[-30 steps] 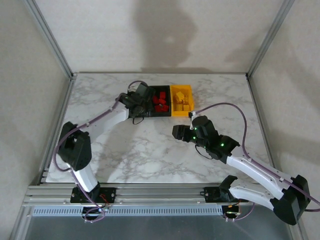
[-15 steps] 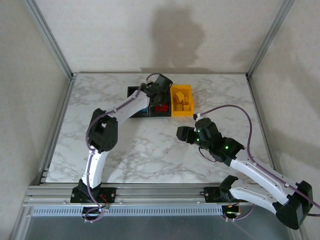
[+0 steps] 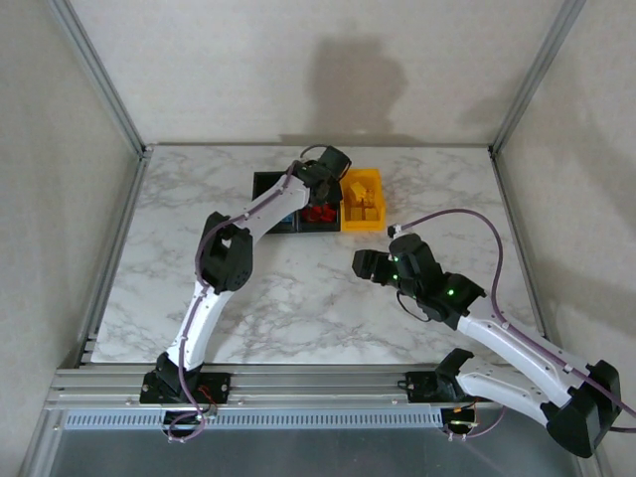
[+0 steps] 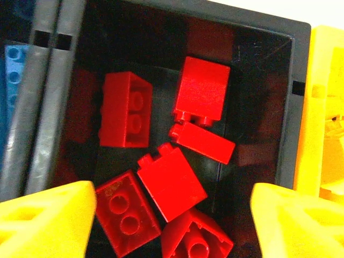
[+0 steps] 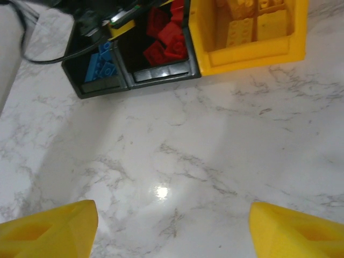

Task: Sort the legos into containers by color
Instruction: Place the lego in the container, then reset both arms

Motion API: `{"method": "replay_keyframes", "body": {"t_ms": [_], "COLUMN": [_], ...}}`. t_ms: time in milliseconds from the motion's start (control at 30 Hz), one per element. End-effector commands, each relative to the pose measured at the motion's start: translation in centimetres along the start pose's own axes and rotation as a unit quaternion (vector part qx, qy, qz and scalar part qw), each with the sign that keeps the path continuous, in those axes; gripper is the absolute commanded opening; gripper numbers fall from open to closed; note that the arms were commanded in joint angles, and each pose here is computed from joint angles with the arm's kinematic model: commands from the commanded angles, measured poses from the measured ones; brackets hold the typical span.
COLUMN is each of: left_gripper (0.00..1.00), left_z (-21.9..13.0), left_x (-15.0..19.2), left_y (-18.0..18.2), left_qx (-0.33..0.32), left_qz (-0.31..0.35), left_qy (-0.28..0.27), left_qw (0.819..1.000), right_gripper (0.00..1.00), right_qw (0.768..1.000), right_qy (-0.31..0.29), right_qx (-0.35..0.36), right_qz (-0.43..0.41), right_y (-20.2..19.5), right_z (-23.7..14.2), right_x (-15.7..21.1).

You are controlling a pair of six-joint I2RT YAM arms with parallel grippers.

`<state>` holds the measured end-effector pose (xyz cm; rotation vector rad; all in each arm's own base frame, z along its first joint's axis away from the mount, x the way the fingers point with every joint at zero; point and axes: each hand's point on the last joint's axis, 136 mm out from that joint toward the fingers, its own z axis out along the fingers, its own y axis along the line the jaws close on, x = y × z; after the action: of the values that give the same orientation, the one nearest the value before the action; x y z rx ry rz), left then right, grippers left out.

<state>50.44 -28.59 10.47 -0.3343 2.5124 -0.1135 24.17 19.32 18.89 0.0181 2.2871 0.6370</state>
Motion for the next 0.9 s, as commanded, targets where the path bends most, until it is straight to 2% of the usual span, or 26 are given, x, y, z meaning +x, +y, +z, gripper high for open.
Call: {"method": "replay_keyframes", "body": {"t_ms": [0,33,67,100,167,267,333,400,467,500,667,733,800,867], "left_gripper": [0.84,0.93,0.97,0.99,1.00,1.00,1.00,1.00,1.00,1.00,1.00,1.00,1.00,1.00], "left_z": [-6.2,-7.3,-8.3,-9.5,-11.8,-15.4,-17.6,-19.2,-20.4,-20.9,-21.4,-20.3,-19.0,-17.7], "left_x": [-3.2,-3.4,-3.5,-3.6,-3.7,-3.6,-3.3,-2.8,-1.9,-1.3,1.1,1.3,1.4,1.0], "left_y": [0.9,1.3,1.6,2.2,3.5,7.7,11.5,15.3,19.1,21.2,30.5,33.5,36.0,37.6], "left_qx": [0.015,0.022,0.027,0.033,0.048,0.045,0.031,0.020,0.009,0.002,-0.068,-0.107,-0.140,-0.146], "left_qz": [-0.003,-0.006,-0.008,-0.009,-0.015,-0.030,-0.040,-0.043,-0.042,-0.046,-0.066,-0.071,-0.086,-0.104], "left_qy": [-0.051,-0.059,-0.067,-0.078,-0.106,-0.166,-0.209,-0.248,-0.293,-0.317,-0.397,-0.396,-0.391,-0.389], "left_qw": [0.999,0.998,0.997,0.996,0.993,0.985,0.977,0.968,0.955,0.947,0.913,0.909,0.906,0.904], "right_gripper": [0.79,0.81,0.96,0.99,0.99,0.99,0.99,0.99,0.99,0.99,0.99,0.99,0.99,0.99], "right_qw": [0.999,0.998,0.997,0.996,0.989,0.968,0.941,0.917,0.876,0.865,0.853,0.854,0.846,0.846], "right_qy": [-0.026,-0.033,-0.042,-0.054,-0.092,-0.143,-0.195,-0.247,-0.317,-0.330,-0.338,-0.352,-0.369,-0.370], "right_qx": [0.044,0.054,0.063,0.073,0.118,0.204,0.275,0.311,0.355,0.368,0.391,0.368,0.366,0.358], "right_qz": [-0.002,-0.006,-0.010,-0.016,-0.015,0.001,0.001,-0.047,-0.080,-0.092,-0.070,-0.104,-0.115,-0.139], "right_y": [-1.5,-1.8,-2.0,-2.1,-4.2,-8.1,-10.9,-12.3,-13.9,-14.9,-20.3,-20.3,-20.6,-21.2], "right_z": [0.1,0.2,0.1,0.0,-0.2,-0.7,-1.7,-2.4,-3.8,-4.0,-2.6,-1.4,-0.7,0.1], "right_x": [-1.7,-2.4,-3.0,-3.8,-6.2,-9.5,-11.4,-12.5,-13.2,-13.0,-11.4,-10.9,-10.8,-9.7]}}
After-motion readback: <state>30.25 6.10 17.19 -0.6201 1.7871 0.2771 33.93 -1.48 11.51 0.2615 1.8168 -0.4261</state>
